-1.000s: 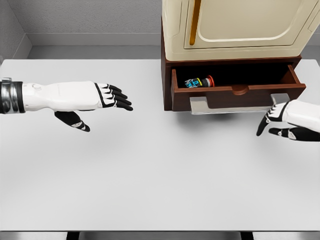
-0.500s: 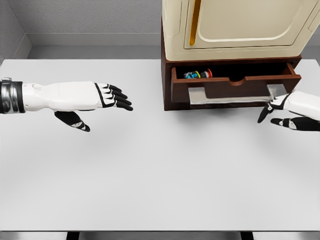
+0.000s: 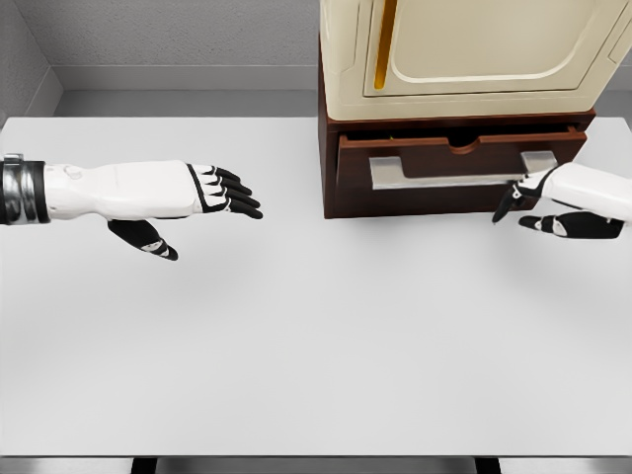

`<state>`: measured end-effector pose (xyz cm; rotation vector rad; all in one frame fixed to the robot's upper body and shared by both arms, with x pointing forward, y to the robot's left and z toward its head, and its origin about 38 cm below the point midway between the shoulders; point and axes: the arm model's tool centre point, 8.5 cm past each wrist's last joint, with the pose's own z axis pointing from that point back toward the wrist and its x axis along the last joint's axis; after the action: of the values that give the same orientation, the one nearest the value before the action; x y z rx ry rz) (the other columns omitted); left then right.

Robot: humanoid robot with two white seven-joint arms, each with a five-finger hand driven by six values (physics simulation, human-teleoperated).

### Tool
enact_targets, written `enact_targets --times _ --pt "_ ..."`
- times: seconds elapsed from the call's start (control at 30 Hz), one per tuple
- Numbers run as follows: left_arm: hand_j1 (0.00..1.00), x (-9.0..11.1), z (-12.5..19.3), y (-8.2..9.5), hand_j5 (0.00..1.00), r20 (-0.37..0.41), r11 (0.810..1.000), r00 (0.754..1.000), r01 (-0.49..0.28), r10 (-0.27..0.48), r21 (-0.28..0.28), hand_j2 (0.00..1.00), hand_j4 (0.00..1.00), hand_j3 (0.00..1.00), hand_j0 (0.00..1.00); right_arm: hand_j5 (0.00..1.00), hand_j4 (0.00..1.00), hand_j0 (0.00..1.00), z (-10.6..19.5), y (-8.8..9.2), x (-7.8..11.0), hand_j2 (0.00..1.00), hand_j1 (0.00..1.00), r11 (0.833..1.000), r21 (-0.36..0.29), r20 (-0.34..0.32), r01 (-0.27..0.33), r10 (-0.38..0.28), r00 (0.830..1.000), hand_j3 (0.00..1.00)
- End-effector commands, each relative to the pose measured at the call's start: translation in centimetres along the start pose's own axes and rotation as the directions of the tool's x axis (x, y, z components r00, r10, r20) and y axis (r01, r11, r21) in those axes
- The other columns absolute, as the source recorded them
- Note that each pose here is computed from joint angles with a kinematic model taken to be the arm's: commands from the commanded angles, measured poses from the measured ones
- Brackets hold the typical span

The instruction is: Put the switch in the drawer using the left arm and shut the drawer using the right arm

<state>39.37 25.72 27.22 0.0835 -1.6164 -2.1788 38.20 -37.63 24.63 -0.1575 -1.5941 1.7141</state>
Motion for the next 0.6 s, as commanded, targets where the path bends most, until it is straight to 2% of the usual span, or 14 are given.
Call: enact_targets --times 0.0,0.13,0.27,0.33,0.37,0.43,0.47,0.5,0.53,0.57 --pt "1.0 0.0 0.0 0.1 1.0 0.0 1.0 1.0 -0.006 0.006 0.005 1.0 1.0 1.0 1.0 0.52 0.52 0.52 -0.3 0.7 -0.5 0.52 0.52 1.0 0.0 -0.009 0.022 -0.022 1.0 0.52" --pt "1.0 0.0 0.0 0.1 1.0 0.001 1.0 1.0 -0.005 0.005 0.005 1.0 1.0 1.0 1.0 0.52 0.52 0.52 -1.7 0.7 -1.8 0.52 0.52 0.999 0.012 -0.021 0.036 -0.036 0.999 0.52" --pt "1.0 0.0 0.0 0.1 1.0 0.0 1.0 1.0 -0.006 0.006 0.005 1.0 1.0 1.0 1.0 0.52 0.52 0.52 -1.8 0.6 -2.0 0.52 0.52 0.999 0.013 -0.028 0.031 -0.031 0.999 0.52" --pt "1.0 0.0 0.0 0.1 1.0 0.0 1.0 1.0 -0.006 0.006 0.005 1.0 1.0 1.0 1.0 0.52 0.52 0.52 -2.0 1.3 -1.8 0.52 0.52 0.999 0.038 -0.023 0.032 -0.031 0.999 0.52" --pt "1.0 0.0 0.0 0.1 1.0 0.0 1.0 1.0 -0.005 0.005 0.004 1.0 1.0 1.0 1.0 0.52 0.52 0.52 -2.2 1.4 -1.2 0.52 0.52 0.999 0.047 -0.008 0.02 -0.02 1.0 0.52" --pt "1.0 0.0 0.0 0.1 1.0 0.0 1.0 1.0 -0.006 0.006 0.005 1.0 1.0 1.0 1.0 0.53 0.53 0.53 -3.1 1.9 3.0 0.53 0.53 0.994 0.093 0.105 -0.052 0.042 0.994 0.53" --pt "1.0 0.0 0.0 0.1 1.0 0.0 1.0 1.0 -0.006 0.006 0.005 1.0 1.0 1.0 1.0 0.61 0.61 0.61 -3.1 2.4 5.7 0.61 0.61 0.985 0.134 0.165 -0.107 0.084 0.983 0.61" --pt "1.0 0.0 0.0 0.1 1.0 0.0 1.0 1.0 -0.006 0.006 0.005 1.0 1.0 1.0 1.0 0.92 0.92 0.92 -3.2 2.9 6.0 0.92 0.92 0.985 0.14 0.174 -0.099 0.074 0.982 0.92" --pt "1.0 0.0 0.0 0.1 1.0 0.002 1.0 1.0 -0.006 0.006 0.006 1.0 1.0 1.0 1.0 1.0 1.0 1.0 -3.2 3.0 6.0 1.0 1.0 0.985 0.141 0.176 -0.095 0.069 0.982 1.0" --pt "1.0 0.0 0.0 -0.1 1.0 0.0 1.0 1.0 -0.01 0.01 0.003 1.0 1.0 1.0 1.0 1.0 1.0 1.0 -3.2 3.1 6.0 1.0 1.0 0.985 0.142 0.176 -0.094 0.068 0.982 1.0"
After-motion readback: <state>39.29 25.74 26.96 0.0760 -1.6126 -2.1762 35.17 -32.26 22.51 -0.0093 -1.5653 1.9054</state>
